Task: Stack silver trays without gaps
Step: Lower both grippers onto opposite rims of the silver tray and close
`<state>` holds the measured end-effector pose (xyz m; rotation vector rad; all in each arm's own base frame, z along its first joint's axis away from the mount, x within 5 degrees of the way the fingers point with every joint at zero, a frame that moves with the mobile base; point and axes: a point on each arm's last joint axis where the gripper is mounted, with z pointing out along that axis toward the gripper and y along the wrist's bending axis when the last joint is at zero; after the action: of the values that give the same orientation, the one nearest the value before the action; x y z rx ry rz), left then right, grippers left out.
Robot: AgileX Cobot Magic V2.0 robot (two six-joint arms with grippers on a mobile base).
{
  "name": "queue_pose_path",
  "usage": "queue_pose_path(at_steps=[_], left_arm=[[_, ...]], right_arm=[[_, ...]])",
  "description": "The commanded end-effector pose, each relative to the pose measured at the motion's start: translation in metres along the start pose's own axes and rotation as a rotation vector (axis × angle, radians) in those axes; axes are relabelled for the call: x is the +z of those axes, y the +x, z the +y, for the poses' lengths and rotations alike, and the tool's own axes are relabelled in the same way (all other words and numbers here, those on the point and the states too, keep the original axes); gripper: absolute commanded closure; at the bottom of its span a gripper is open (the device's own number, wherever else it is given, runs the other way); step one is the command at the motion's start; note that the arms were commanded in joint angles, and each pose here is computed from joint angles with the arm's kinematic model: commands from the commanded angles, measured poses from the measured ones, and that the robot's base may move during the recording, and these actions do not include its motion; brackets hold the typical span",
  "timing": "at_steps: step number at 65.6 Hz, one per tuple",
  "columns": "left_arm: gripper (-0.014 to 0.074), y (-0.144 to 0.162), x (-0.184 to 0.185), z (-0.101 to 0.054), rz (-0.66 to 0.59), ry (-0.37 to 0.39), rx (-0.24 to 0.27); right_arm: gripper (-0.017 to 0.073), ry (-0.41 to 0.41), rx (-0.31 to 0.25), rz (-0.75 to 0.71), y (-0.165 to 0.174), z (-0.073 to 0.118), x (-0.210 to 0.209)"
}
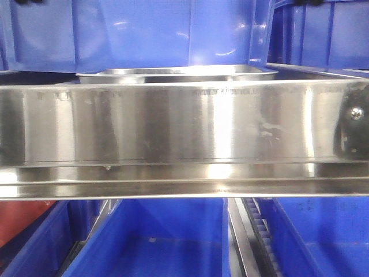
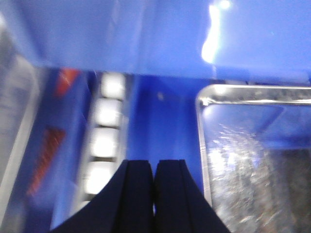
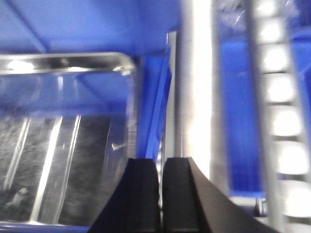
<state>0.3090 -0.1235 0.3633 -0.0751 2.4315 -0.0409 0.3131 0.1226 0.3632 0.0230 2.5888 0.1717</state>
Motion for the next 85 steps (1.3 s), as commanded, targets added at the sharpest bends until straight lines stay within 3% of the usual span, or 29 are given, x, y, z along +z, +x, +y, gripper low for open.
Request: queue_pose_path(at_steps=[1, 13, 40, 52, 58, 71, 85], left_arm=[[0.0604, -0.004, 0.01, -0.008, 0.035, -0.007, -0.013], [0.0604, 0.001, 0.032, -0.013, 0.098, -0.04, 0.001], [0.0604, 0.005, 0.054, -0.022, 0.131, -0.015, -0.007], [0.0601, 0.004, 0.055, -0.023, 0.116, -0.004, -0.007], [0.0565, 0.004, 0.055, -0.024, 0.115, -0.001, -0.004], [0.0363, 0.003, 0.055, -0.025, 0.107, 0.008, -0.004], [0.0348, 0.004, 0.057, -0.027, 0.112, 0.023, -0.01]], right_arm=[[0.0563, 0.02, -0.013, 0.023, -0.008, 0.007, 0.009], [0.0563, 0.038, -0.015, 0.089, -0.008, 0.012, 0.035], [0.0561, 0.035, -0.018, 0.092, -0.01, 0.015, 0.052], [0.0379, 0.034, -0.018, 0.091, -0.01, 0.015, 0.055], [0.0328, 0.037, -0.02, 0.099, -0.01, 0.016, 0.06], [0.0389, 0.039, -0.018, 0.119, -0.009, 0.017, 0.071], [0.041, 0.023, -0.002, 0.157, -0.006, 0.021, 0.085]])
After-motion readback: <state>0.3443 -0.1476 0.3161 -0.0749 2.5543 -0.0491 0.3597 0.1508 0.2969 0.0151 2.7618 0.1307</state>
